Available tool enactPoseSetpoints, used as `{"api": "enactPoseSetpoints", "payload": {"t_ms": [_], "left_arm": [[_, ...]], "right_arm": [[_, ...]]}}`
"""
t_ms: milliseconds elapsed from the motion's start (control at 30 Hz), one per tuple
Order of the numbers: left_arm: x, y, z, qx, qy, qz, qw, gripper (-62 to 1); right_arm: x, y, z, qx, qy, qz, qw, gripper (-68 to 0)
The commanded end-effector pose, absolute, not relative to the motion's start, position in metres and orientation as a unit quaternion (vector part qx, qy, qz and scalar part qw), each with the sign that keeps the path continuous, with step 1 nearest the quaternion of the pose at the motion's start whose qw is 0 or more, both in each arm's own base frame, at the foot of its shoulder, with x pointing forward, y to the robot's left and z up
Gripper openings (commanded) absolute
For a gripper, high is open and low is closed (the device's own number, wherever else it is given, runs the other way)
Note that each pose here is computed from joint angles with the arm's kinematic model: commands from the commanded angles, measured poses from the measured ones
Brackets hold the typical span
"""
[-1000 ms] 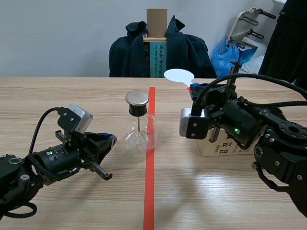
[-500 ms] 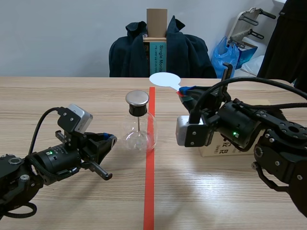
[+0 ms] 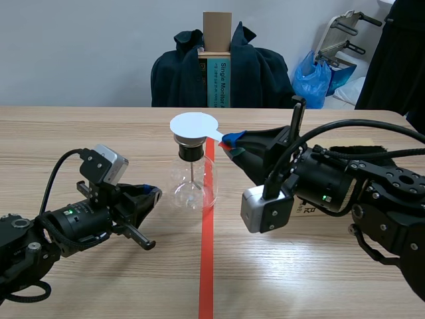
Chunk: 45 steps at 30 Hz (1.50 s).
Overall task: Do the electroscope experiment.
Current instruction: 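Move the plate toward and away from the electroscope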
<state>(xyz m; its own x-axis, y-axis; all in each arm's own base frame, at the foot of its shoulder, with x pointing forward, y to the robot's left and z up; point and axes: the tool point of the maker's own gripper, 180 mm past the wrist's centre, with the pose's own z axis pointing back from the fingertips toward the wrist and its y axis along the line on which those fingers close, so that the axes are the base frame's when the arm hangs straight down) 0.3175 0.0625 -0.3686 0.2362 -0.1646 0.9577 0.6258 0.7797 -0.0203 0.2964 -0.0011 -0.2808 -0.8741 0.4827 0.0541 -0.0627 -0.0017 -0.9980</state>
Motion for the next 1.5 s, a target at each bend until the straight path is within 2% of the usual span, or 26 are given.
{"api": "enactPoseSetpoints", "payload": {"t_ms": [0, 300, 733, 1067, 1267, 1467], "left_arm": [[0.325, 0.062, -0.356, -0.208, -0.577, -0.257, 0.747, -57.7], [0.325, 0.062, -0.356, -0.208, -0.577, -0.257, 0.747, -57.7], [0.325, 0.063, -0.356, -0.207, -0.577, -0.257, 0.747, -57.7], [0.325, 0.063, -0.356, -0.207, -0.577, -0.257, 0.747, -57.7], [0.325, 0.063, -0.356, -0.207, -0.577, -0.257, 0.747, -57.7], [0.326, 0.063, -0.353, -0.209, -0.585, -0.255, 0.741, -57.7]], "right_arm": [[0.302, 0.001, -0.263, -0.168, -0.69, 0.681, 0.176, -66.7], [0.306, -0.001, -0.263, -0.177, -0.688, 0.679, 0.186, -66.7], [0.347, -0.033, -0.263, -0.271, -0.657, 0.642, 0.286, -66.7], [0.367, -0.057, -0.261, -0.323, -0.638, 0.609, 0.343, -66.7], [0.365, -0.065, -0.211, -0.382, -0.687, 0.546, 0.291, -66.7], [0.335, -0.082, -0.129, -0.432, -0.744, 0.457, 0.223, -66.7]]}}
